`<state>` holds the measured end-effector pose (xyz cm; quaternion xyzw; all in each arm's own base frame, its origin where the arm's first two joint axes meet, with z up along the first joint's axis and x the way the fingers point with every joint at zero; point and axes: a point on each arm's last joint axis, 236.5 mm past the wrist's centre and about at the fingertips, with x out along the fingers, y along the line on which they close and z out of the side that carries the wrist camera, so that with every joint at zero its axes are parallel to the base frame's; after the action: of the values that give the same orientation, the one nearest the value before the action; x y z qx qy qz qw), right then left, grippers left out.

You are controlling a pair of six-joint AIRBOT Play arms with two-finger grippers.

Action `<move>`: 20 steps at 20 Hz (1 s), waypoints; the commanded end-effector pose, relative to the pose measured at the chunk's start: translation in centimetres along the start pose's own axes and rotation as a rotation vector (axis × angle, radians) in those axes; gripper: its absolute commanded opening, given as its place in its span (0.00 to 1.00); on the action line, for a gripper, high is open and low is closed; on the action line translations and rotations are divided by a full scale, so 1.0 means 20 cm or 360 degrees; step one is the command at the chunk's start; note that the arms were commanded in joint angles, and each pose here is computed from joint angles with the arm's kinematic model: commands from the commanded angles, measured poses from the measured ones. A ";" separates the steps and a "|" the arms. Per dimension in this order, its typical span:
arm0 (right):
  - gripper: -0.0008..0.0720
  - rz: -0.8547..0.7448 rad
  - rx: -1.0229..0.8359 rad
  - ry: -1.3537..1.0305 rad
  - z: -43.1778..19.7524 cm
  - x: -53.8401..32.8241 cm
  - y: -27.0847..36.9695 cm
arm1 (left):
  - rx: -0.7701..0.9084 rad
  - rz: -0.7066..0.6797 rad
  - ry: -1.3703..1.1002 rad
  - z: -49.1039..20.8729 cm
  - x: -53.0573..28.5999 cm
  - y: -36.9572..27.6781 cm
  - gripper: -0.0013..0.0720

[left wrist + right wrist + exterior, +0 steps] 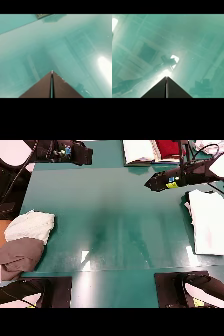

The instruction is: Fold the shirts.

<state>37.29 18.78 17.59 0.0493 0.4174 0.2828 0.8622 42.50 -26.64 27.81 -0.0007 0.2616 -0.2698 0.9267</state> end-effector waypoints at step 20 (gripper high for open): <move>0.03 0.0016 0.0001 0.0077 -0.06 0.00 0.01 | 0.0126 0.0577 0.0517 -0.34 -0.24 0.59 0.05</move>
<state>36.45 18.81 16.98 0.0455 0.4359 0.2873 0.8517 42.91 -20.91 25.92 0.0651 0.3030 -0.2037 0.9287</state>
